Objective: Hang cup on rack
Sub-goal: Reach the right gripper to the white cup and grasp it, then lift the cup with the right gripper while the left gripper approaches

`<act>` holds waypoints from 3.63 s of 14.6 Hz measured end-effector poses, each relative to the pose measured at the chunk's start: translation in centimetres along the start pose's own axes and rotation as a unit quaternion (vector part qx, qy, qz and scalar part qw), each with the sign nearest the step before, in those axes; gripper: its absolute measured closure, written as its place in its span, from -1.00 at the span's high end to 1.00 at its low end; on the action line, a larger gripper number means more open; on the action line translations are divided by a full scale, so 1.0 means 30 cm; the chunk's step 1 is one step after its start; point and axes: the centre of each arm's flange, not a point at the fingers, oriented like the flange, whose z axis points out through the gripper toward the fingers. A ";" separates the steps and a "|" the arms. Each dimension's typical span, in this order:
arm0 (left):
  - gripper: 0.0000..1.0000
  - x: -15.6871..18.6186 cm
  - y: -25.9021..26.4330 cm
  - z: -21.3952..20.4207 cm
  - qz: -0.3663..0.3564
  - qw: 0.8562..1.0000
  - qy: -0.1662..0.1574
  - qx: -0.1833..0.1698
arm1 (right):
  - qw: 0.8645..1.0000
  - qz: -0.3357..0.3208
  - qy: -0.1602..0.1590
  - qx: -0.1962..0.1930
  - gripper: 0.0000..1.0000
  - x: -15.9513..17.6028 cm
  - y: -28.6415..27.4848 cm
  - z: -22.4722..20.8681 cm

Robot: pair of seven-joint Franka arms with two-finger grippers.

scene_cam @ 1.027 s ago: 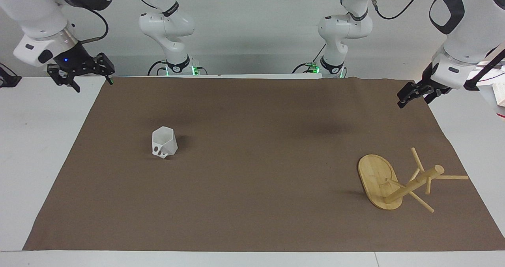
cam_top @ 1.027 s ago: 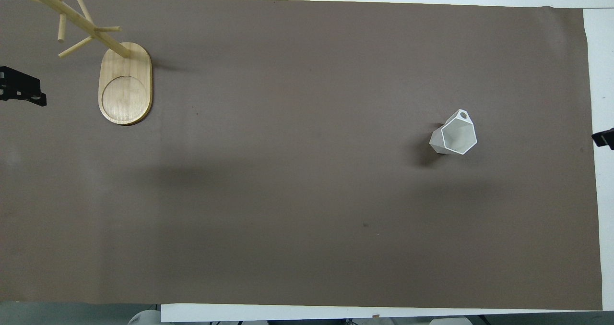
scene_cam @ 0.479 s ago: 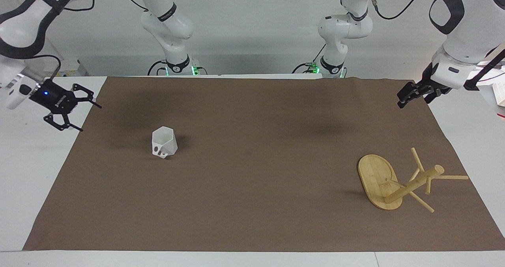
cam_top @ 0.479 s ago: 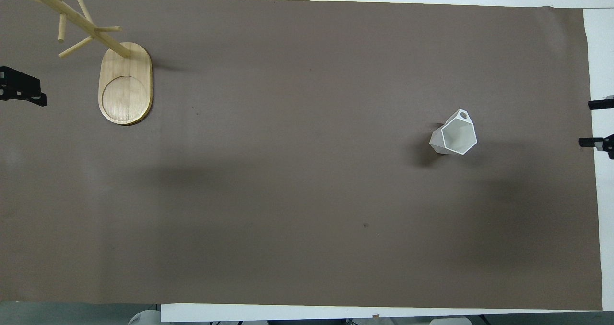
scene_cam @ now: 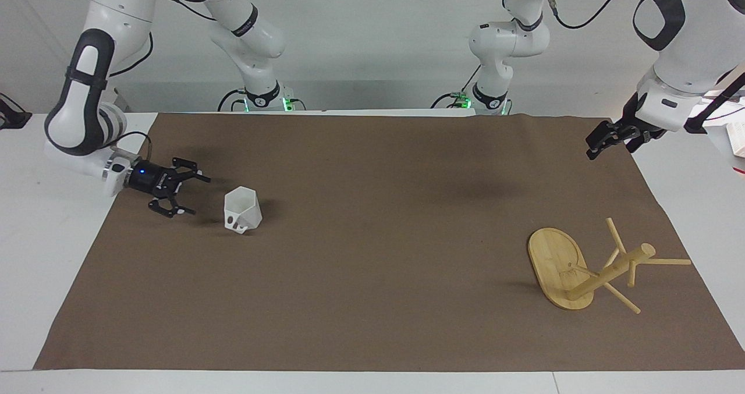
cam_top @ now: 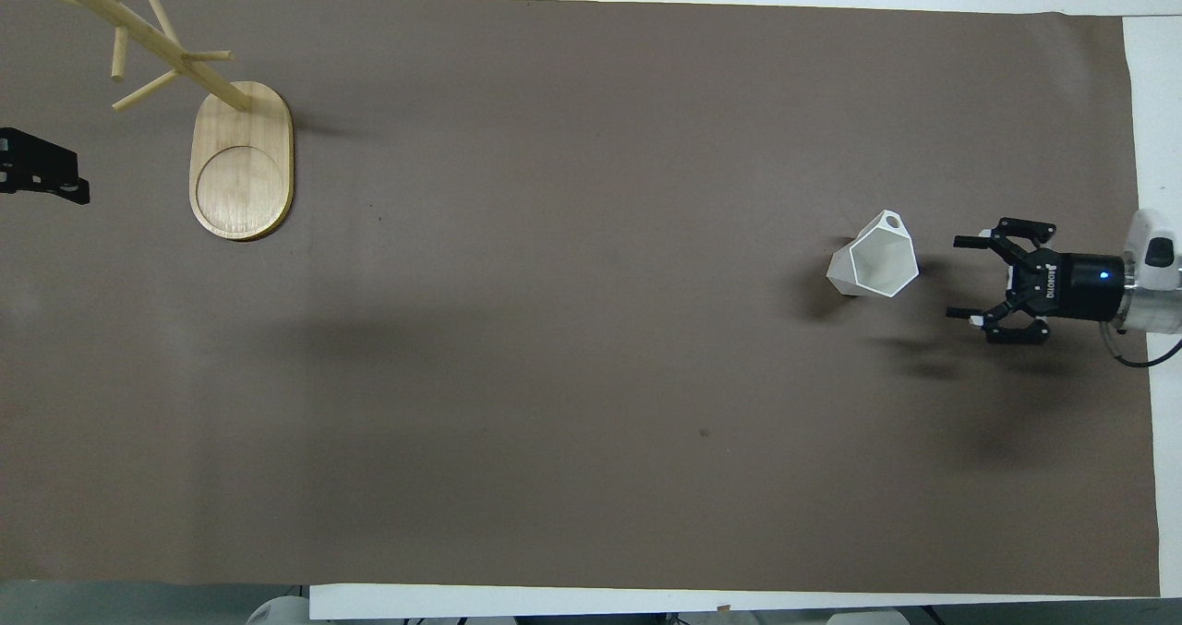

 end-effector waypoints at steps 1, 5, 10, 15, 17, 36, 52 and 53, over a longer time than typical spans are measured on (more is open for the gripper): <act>1.00 0.000 0.000 0.000 0.000 1.000 0.000 0.000 | 1.000 -0.002 0.002 -0.004 1.00 -0.007 0.002 0.030; 1.00 0.000 0.001 0.000 0.000 1.000 0.000 0.000 | 1.000 0.000 0.006 -0.015 1.00 -0.012 0.004 0.080; 1.00 -0.001 0.008 0.000 0.002 1.000 0.000 0.000 | 1.000 -0.007 0.005 -0.022 1.00 -0.022 -0.008 0.158; 1.00 -0.002 0.013 0.001 0.003 1.000 0.000 0.000 | 0.999 -0.034 0.007 -0.030 1.00 -0.017 -0.015 0.236; 1.00 -0.002 0.015 0.001 0.004 1.000 -0.001 0.000 | 0.999 -0.031 0.016 -0.035 1.00 -0.011 -0.021 0.273; 1.00 -0.077 0.420 -0.048 0.017 0.999 0.030 -0.012 | 1.000 -0.021 -0.016 0.010 0.59 0.675 -0.150 0.762; 1.00 -0.338 1.202 0.236 -0.123 0.987 -0.026 -0.101 | 0.999 0.019 -0.036 -0.005 0.59 0.927 -0.460 1.173; 1.00 -0.348 1.214 0.242 -0.123 0.987 -0.028 -0.103 | 0.999 0.020 -0.037 -0.005 0.59 0.924 -0.459 1.174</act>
